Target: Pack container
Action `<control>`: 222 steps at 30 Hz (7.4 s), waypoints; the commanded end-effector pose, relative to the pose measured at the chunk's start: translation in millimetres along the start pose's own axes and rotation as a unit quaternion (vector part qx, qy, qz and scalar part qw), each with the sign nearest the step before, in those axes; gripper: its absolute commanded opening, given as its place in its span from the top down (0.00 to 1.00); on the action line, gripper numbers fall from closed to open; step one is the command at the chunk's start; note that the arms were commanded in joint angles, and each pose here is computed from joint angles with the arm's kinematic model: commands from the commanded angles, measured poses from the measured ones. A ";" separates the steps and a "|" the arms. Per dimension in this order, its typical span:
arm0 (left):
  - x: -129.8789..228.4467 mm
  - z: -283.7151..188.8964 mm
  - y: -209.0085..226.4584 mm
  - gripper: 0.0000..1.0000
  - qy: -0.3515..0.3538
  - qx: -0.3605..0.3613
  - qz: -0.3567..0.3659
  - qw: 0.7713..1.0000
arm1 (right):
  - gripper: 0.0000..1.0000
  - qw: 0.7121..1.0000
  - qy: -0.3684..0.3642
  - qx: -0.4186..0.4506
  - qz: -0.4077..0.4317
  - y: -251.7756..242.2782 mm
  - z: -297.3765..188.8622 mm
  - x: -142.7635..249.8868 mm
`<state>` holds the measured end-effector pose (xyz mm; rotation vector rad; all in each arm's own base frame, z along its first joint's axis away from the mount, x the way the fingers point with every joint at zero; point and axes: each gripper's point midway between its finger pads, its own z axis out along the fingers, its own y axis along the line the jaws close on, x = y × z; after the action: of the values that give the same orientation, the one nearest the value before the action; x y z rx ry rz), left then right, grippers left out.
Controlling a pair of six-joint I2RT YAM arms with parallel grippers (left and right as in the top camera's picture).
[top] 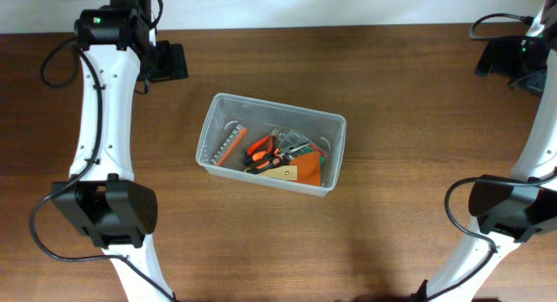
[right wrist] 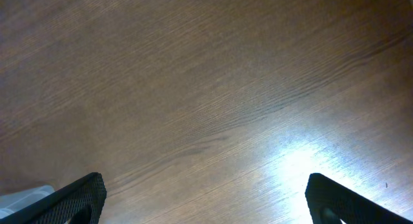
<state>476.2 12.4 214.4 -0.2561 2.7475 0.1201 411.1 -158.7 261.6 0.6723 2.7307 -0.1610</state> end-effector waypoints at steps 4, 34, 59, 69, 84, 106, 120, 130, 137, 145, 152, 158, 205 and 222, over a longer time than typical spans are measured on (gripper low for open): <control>-5.2 -8.0 4.1 0.01 -0.013 -0.004 -0.011 1.000 | 0.01 1.000 -0.025 -0.004 0.006 -1.4 -19.6 -1.7; -5.3 -8.0 4.0 0.01 -0.013 -0.004 -0.011 1.000 | 0.01 0.891 -0.413 -0.169 -0.087 5.9 -276.5 202.6; -5.3 -8.0 4.0 0.01 -0.013 -0.004 -0.011 1.000 | 0.01 0.768 -0.573 -0.274 -0.082 58.1 -103.4 226.0; -5.2 -8.0 4.1 0.01 -0.013 -0.004 -0.011 1.000 | 0.02 0.780 -0.556 -0.279 -0.074 65.9 -50.4 231.7; -5.2 -8.0 4.1 0.01 -0.013 -0.004 -0.011 1.000 | 0.01 0.781 -0.554 -0.279 -0.070 72.3 -6.0 235.5; -5.2 -8.0 4.1 0.01 -0.013 -0.004 -0.011 1.000 | 0.01 0.814 -0.517 -0.244 -0.101 70.5 22.1 244.2; -5.3 -8.0 4.0 0.01 -0.013 -0.004 -0.011 1.000 | 0.01 0.814 -0.517 -0.244 -0.101 70.6 22.2 244.2; -5.2 -8.2 4.2 0.01 -0.013 -0.004 -0.011 1.000 | 0.01 0.814 -0.517 -0.244 -0.101 70.6 22.2 244.2; -11.8 -68.2 16.2 0.01 -0.079 -0.008 -0.016 0.997 | 0.01 0.814 -0.517 -0.244 -0.101 70.6 22.2 244.2; 10.6 -236.3 48.0 0.01 -0.263 0.007 -0.048 0.964 | 0.01 0.814 -0.517 -0.244 -0.101 70.6 22.2 244.2; 88.7 -361.7 82.0 0.01 -0.402 0.024 -0.076 0.912 | 0.01 0.814 -0.517 -0.244 -0.101 70.6 22.2 244.2; 153.6 -386.8 97.8 0.01 -0.438 0.029 -0.083 0.895 | 0.01 0.814 -0.517 -0.244 -0.101 70.6 22.2 244.2; 282.0 -14.5 63.9 0.01 -0.361 0.055 -0.071 0.928 | 0.01 0.814 -0.517 -0.244 -0.101 70.6 22.2 244.2; 268.4 -8.4 73.9 0.01 -0.399 -0.006 -0.012 0.917 | 0.01 0.814 -0.517 -0.244 -0.101 70.6 22.2 244.2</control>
<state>214.2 36.2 125.2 -0.2818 1.9252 0.0871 246.5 3.2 158.3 0.0662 1.6438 0.1048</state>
